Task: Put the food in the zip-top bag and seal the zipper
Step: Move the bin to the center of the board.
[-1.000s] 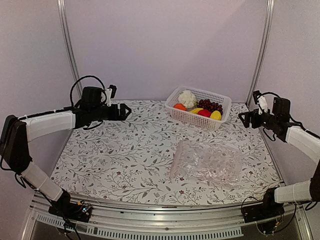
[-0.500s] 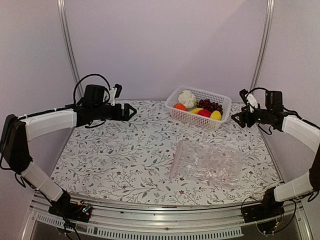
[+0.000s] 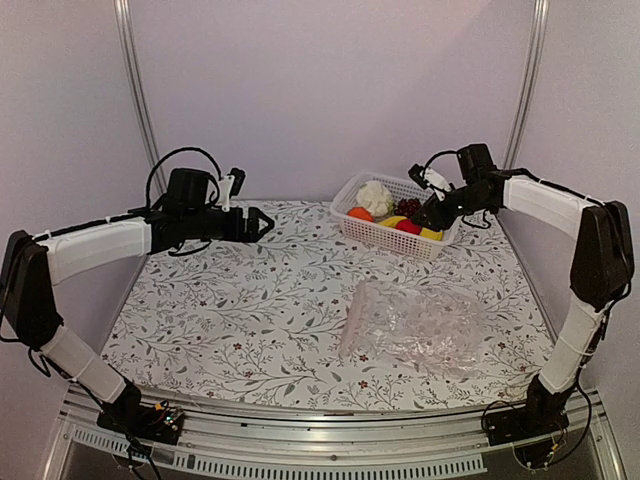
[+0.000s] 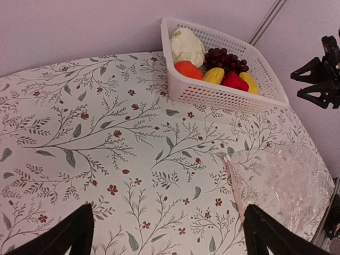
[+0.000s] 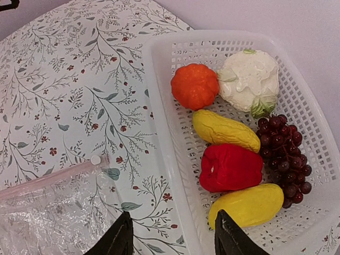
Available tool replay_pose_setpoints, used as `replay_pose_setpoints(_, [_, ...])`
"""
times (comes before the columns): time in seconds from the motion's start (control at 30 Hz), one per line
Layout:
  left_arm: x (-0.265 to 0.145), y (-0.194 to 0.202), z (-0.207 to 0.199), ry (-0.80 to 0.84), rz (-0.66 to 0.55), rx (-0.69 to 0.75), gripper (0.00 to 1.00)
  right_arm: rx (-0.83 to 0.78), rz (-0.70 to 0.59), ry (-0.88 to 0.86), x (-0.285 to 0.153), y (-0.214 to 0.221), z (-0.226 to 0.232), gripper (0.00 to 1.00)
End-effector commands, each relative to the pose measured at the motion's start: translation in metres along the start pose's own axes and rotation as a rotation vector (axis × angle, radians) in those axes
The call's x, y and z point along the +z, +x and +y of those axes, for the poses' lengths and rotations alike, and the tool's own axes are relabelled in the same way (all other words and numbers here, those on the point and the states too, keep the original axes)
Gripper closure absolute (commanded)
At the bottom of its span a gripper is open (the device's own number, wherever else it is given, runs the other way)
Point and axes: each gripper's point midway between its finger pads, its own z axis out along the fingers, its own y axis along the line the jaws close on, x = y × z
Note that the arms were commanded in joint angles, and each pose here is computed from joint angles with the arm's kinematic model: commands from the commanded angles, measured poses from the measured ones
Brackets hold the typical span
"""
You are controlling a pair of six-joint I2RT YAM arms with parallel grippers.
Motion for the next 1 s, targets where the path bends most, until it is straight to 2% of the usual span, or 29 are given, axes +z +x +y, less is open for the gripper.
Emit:
replay_pose_setpoints(0.0, [-0.012,-0.012,-0.015,0.021,-0.031,0.019,0.02,0.011,0.124,-0.047,0.028,0.012,0.007,0.48])
replay_pose_setpoints(0.2, [-0.010,-0.010,-0.015,0.023,-0.025,0.023,0.02,0.021,0.176,-0.066,0.064,0.012,-0.009,0.48])
replay_pose_setpoints(0.43, [-0.004,-0.004,-0.018,0.038,-0.004,0.020,0.02,-0.037,0.208,-0.129,0.095,0.021,0.004,0.50])
replay_pose_setpoints(0.53, [-0.002,-0.002,-0.017,0.036,0.003,0.018,0.02,-0.035,0.235,-0.148,0.105,0.030,0.012,0.54])
replay_pose_setpoints(0.77, [0.000,0.001,-0.018,0.044,0.011,0.014,0.03,-0.072,0.293,-0.170,0.118,0.046,0.026,0.76])
replay_pose_setpoints(0.97, [0.003,0.005,-0.025,0.075,0.027,0.002,0.08,-0.123,0.290,-0.200,0.096,0.046,0.042,0.98])
